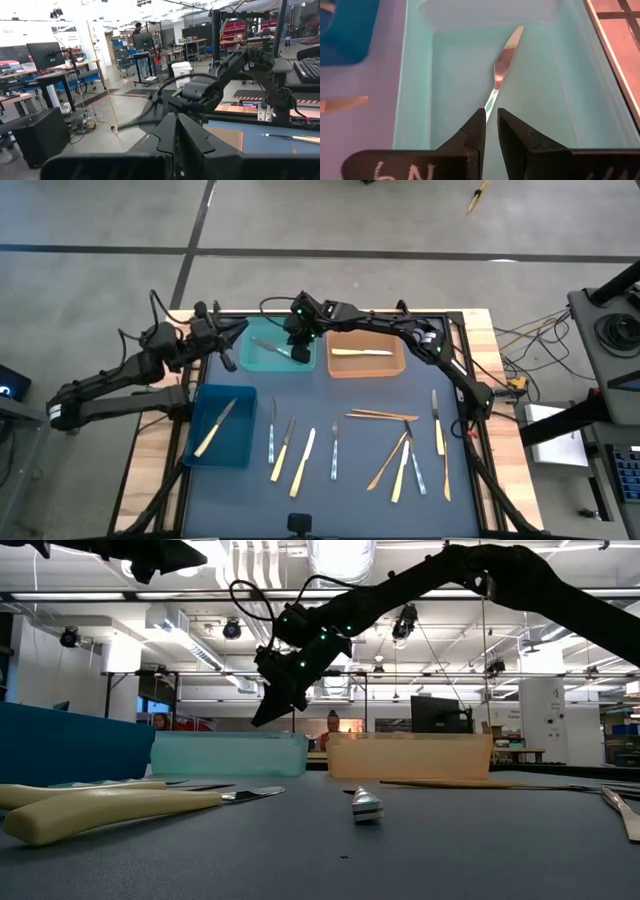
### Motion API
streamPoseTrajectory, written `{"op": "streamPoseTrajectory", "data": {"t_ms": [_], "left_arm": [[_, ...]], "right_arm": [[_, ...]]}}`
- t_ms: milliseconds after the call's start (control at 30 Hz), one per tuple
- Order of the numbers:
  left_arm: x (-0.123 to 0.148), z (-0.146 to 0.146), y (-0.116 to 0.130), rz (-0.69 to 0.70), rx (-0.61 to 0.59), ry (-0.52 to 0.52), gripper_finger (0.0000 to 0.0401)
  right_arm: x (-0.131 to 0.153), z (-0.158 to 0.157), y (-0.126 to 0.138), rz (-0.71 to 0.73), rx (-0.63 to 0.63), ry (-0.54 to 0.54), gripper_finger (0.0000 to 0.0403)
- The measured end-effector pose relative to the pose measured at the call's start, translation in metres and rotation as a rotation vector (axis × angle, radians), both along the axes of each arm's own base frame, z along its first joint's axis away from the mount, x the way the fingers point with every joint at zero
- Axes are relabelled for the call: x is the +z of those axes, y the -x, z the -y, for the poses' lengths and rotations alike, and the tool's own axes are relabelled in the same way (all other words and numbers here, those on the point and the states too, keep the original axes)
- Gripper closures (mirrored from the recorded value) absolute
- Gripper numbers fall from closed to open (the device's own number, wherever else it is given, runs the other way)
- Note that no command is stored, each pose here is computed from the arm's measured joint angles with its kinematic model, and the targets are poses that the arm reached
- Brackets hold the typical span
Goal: Sort silverware by color (type)
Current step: Put the white knife into the light blue bin
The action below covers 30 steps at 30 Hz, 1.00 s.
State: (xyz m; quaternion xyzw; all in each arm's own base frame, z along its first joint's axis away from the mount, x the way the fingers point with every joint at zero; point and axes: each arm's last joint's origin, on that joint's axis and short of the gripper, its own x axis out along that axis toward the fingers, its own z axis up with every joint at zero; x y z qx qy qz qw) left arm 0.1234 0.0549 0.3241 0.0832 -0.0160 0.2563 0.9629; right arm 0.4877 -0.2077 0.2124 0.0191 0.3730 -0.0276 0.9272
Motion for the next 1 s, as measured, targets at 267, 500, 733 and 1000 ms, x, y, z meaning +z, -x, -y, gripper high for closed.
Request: {"op": "streamPoseTrajectory", "data": {"t_ms": [267,500,733,1000], "left_arm": [[-0.010,-0.006,-0.013,-0.052,-0.002,0.071,0.0401],[-0.020,-0.012,-0.028,-0.106,0.000,0.131,0.0401],[-0.025,-0.019,-0.046,-0.175,-0.004,0.227,0.0401],[-0.030,-0.029,-0.070,-0.357,0.003,0.291,0.0401]], "right_arm": [[0.049,-0.010,0.016,0.042,0.002,0.017,0.0365],[0.102,-0.029,0.041,0.053,0.018,0.021,0.0365],[0.136,-0.062,0.068,0.075,0.072,0.037,0.0365],[0.147,-0.103,0.102,0.137,0.136,0.054,0.0365]]}}
